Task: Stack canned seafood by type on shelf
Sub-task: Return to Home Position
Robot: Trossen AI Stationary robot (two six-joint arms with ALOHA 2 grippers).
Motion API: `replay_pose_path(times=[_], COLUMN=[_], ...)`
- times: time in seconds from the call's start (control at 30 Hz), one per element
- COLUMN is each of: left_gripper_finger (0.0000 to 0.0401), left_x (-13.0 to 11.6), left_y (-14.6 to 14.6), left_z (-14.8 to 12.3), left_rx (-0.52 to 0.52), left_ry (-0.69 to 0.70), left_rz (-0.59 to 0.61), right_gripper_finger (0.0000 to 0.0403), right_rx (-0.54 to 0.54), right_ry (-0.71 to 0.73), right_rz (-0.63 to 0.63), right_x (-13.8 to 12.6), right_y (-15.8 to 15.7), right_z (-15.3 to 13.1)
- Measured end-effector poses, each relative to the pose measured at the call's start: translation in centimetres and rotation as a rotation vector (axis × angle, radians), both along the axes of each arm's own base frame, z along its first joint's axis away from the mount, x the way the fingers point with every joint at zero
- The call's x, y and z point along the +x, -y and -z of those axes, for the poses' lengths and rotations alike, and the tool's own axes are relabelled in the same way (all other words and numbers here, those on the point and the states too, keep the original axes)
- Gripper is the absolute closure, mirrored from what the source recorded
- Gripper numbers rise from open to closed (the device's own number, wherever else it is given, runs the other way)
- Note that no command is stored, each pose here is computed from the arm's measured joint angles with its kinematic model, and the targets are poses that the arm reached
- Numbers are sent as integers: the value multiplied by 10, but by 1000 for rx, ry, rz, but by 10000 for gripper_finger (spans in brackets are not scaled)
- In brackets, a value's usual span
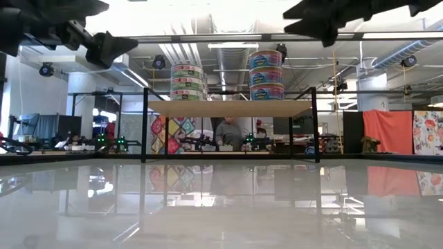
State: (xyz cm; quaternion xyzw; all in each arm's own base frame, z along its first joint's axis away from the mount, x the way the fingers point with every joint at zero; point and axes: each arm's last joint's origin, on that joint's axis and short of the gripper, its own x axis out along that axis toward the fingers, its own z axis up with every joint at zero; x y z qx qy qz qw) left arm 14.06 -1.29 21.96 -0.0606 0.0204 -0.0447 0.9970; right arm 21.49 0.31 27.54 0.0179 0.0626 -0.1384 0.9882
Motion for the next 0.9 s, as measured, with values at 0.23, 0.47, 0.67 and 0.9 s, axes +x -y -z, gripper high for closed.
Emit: replay_pose_path(times=[0.23,0.47,0.67,0.9], left_gripper_finger=[3,3,3,3], left_x=[-1,-9,-20,-26], left_y=[4,3,2,1], left_z=[-2,4,28,36], left_rx=[-1,60,39,37], left_ry=[16,52,137,179], left_rz=[40,43,37,34], right_gripper_finger=[192,212,229,260], right_rx=[-58,-115,-105,-96], right_ry=[21,35,10,92], right_rz=[-7,-39,-47,-135], right_x=[-27,-47,-58,-67], right_y=[2,2,2,0], right_z=[-15,-7,16,31])
